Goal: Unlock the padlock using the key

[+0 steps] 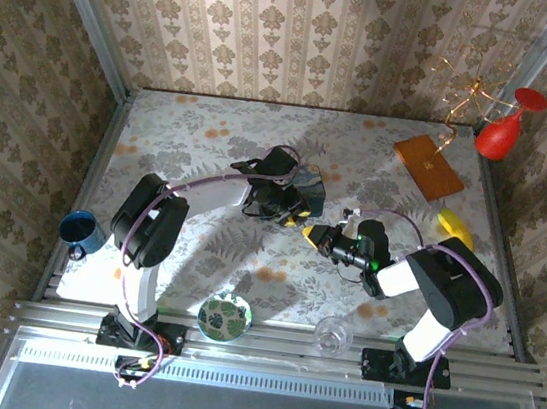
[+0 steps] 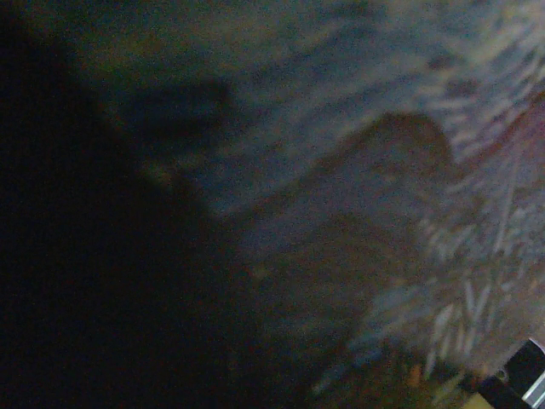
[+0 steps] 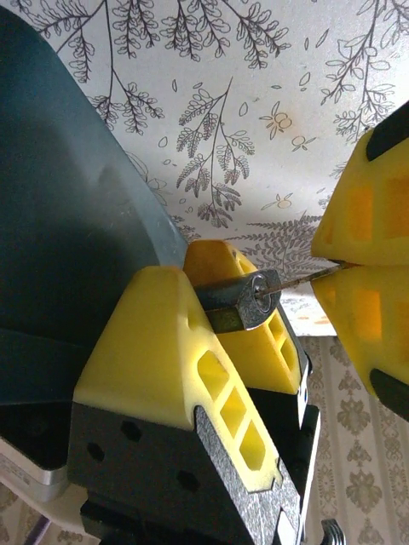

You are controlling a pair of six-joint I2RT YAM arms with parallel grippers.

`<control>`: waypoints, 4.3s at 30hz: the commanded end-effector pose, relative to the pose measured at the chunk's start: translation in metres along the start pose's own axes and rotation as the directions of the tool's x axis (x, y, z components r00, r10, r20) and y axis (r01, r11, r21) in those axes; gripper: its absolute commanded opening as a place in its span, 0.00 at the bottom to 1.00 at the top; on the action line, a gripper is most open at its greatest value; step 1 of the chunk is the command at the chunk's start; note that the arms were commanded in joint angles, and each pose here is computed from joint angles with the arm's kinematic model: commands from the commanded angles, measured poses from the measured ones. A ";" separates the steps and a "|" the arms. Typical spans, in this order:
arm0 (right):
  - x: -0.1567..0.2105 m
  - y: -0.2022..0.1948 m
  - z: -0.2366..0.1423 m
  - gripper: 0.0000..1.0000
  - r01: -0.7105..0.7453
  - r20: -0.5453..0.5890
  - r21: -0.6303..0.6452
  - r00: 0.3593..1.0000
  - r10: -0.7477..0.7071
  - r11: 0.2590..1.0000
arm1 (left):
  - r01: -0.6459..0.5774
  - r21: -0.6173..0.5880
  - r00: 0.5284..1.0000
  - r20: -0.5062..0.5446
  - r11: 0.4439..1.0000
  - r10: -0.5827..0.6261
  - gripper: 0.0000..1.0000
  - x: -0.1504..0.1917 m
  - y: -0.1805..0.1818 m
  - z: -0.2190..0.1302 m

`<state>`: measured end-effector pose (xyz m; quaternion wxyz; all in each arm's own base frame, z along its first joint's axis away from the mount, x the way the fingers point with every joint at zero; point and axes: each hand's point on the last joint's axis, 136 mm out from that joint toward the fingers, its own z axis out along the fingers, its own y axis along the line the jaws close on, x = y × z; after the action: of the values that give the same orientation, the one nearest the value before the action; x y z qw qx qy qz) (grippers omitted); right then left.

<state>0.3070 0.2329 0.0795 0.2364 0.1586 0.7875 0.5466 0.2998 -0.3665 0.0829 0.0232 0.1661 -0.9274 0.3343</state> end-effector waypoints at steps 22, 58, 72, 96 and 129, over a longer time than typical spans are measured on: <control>-0.032 -0.013 0.010 0.00 -0.136 0.097 0.104 0.987 0.126 0.985 | 0.012 -0.138 0.973 -0.227 0.990 -0.043 0.00 0.058 0.029 0.014; -0.071 0.008 0.031 0.13 0.181 0.107 0.225 0.972 -0.209 0.957 | 0.009 -0.105 0.973 -0.229 0.994 -0.033 0.00 0.058 0.034 0.025; -0.042 -0.020 0.011 0.57 0.199 0.035 0.325 0.974 -0.222 0.924 | 0.041 -0.095 0.980 -0.189 0.995 -0.059 0.00 0.041 0.041 0.023; -0.015 0.011 -0.035 0.52 0.241 0.026 0.274 0.966 -0.258 0.931 | 0.040 -0.099 0.984 -0.171 0.994 -0.057 0.00 0.034 0.042 0.024; -0.027 0.010 0.023 0.20 0.245 0.032 0.234 0.965 -0.259 0.941 | 0.029 -0.085 0.978 -0.203 0.996 -0.046 0.00 0.043 0.037 0.026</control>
<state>0.3171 0.2323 0.0596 0.2667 0.0971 0.8766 0.3886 0.3060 -0.3670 0.0627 0.0001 0.1331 -0.9347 0.3295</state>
